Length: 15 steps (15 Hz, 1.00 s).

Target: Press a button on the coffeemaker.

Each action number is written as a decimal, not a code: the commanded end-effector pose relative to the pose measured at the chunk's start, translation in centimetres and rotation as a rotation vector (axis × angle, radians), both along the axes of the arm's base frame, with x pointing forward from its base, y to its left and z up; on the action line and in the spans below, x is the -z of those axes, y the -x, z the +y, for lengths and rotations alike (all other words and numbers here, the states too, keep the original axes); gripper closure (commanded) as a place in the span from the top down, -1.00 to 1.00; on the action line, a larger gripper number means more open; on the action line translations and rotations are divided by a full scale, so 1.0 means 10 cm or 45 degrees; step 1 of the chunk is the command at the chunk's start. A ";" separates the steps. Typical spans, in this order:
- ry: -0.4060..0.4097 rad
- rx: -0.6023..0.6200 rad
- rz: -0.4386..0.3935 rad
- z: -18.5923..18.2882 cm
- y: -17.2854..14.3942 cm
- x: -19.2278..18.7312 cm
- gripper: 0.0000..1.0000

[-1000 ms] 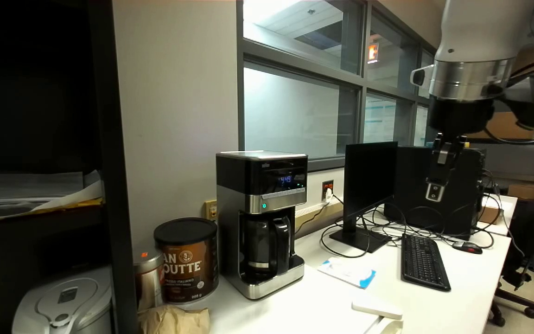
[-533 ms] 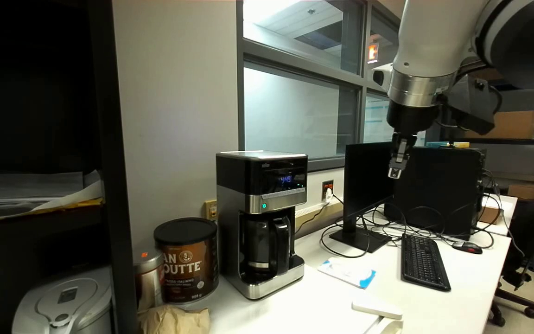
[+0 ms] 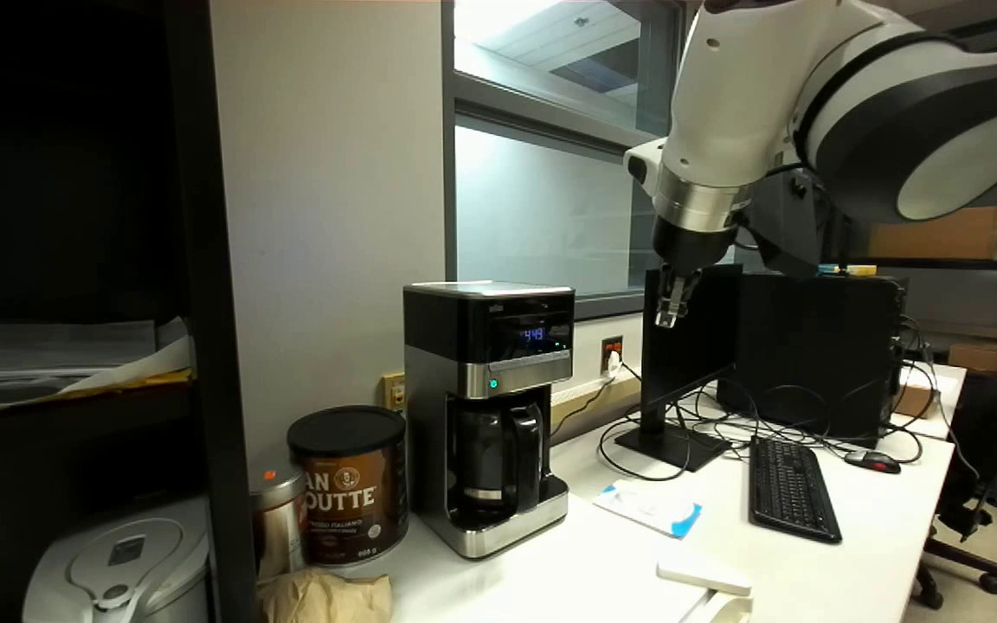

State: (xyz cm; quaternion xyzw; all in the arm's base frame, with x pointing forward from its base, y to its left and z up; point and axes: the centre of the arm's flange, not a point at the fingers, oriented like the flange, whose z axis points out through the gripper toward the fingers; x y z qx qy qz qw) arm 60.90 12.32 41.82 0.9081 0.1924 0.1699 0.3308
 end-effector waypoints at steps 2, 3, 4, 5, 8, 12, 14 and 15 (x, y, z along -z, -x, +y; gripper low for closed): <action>-0.002 -0.112 -0.049 0.15 -0.44 0.25 -0.99; 0.004 -0.136 -0.056 0.17 -0.48 0.29 -0.99; 0.015 -0.165 -0.064 0.18 -0.51 0.33 -0.99; 0.030 -0.191 -0.069 0.19 -0.55 0.36 -0.99; 0.059 -0.244 -0.095 0.21 -0.64 0.45 -0.99; 0.083 -0.296 -0.116 0.19 -0.73 0.56 -0.99; 0.086 -0.317 -0.121 0.19 -0.76 0.63 -0.99; 0.086 -0.327 -0.123 0.19 -0.78 0.66 -0.99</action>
